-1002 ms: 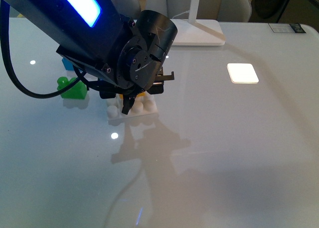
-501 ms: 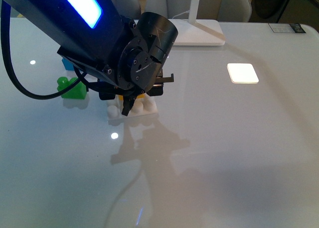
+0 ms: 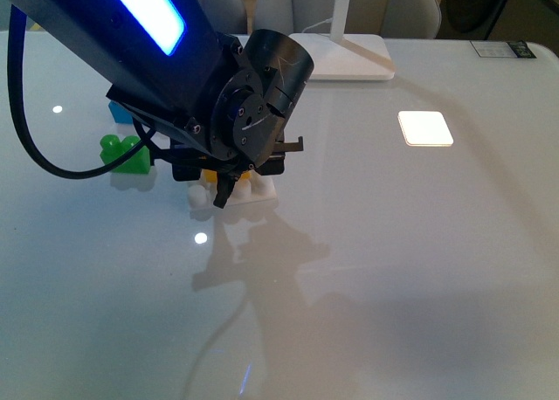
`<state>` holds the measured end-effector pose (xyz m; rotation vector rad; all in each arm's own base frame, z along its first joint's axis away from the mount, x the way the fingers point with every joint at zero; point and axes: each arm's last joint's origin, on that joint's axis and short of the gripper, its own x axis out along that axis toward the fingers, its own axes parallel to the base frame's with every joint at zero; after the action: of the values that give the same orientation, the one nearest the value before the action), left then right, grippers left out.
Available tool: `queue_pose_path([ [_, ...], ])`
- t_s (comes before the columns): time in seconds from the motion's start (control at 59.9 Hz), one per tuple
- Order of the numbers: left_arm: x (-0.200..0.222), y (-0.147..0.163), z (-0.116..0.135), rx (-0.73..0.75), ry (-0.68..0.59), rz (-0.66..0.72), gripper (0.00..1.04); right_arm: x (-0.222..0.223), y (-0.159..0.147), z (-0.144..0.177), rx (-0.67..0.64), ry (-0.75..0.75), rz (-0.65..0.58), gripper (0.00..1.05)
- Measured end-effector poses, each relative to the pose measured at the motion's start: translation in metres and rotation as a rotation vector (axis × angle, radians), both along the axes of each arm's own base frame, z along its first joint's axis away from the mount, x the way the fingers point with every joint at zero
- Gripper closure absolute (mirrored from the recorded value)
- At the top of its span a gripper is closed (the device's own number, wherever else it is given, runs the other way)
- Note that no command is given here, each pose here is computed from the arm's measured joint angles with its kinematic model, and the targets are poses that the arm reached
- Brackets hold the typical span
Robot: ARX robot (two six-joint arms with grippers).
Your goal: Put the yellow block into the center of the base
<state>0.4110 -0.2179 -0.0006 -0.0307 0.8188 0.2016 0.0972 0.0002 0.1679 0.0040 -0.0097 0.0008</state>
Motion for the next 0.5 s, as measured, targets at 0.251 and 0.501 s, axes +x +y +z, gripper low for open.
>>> queue_pose_path([
  [0.251,0.0037,-0.0044,0.0002,-0.011,0.011,0.017,0.42,0.0,0.0,0.0,0.0,0.0,0.0,0.09],
  [0.501,0.0048,-0.0059,0.0013,-0.02,0.012,0.024,0.42,0.0,0.0,0.0,0.0,0.0,0.0,0.09],
])
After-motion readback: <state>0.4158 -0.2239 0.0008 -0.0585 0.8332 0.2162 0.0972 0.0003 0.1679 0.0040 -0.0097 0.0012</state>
